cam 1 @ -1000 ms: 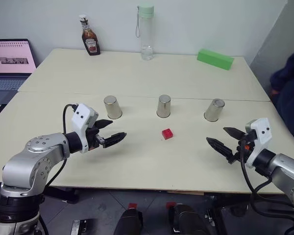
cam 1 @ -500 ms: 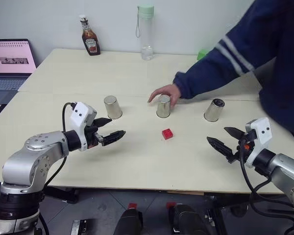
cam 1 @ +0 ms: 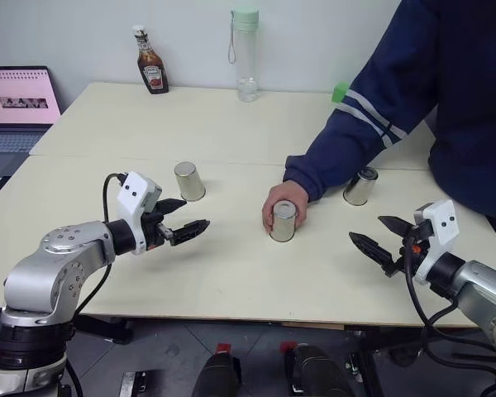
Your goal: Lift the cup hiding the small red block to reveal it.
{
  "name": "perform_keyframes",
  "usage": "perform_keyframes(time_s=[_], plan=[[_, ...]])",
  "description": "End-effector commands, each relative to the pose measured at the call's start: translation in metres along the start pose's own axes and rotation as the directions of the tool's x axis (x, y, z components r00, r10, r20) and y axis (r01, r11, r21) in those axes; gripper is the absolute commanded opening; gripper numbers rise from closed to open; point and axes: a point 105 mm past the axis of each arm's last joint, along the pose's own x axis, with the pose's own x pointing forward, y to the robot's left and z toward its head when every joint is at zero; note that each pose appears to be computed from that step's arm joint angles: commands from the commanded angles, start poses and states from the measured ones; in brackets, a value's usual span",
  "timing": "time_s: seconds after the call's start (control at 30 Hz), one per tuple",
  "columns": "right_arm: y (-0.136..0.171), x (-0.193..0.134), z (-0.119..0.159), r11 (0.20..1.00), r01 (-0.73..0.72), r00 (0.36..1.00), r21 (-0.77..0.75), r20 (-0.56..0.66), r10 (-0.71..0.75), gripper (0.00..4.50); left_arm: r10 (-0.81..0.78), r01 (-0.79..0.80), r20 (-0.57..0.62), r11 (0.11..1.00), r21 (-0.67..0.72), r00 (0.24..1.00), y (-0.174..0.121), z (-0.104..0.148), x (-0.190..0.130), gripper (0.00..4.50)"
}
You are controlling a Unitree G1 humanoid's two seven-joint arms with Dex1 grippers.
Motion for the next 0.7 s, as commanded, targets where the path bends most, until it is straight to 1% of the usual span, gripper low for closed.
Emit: perform_keyframes(time_s=[0.03,0.7], plan=[[-0.001,-0.0029,0.0091,1.0,0.006,0.999,-0.026,0.039,-0.005,4.5,-0.001,0.0,0.018,0.999,0.048,1.0,0.0004,0.0099,-0.0015,4.47],[-0.0028,-0.0014,0.0117,0.999,0.015,0.999,-0.03,0.047,-0.013,4.5,0.017,-0.019,0.025,0.998,0.059,1.0,0.0032,0.0114,0.0005,4.47]])
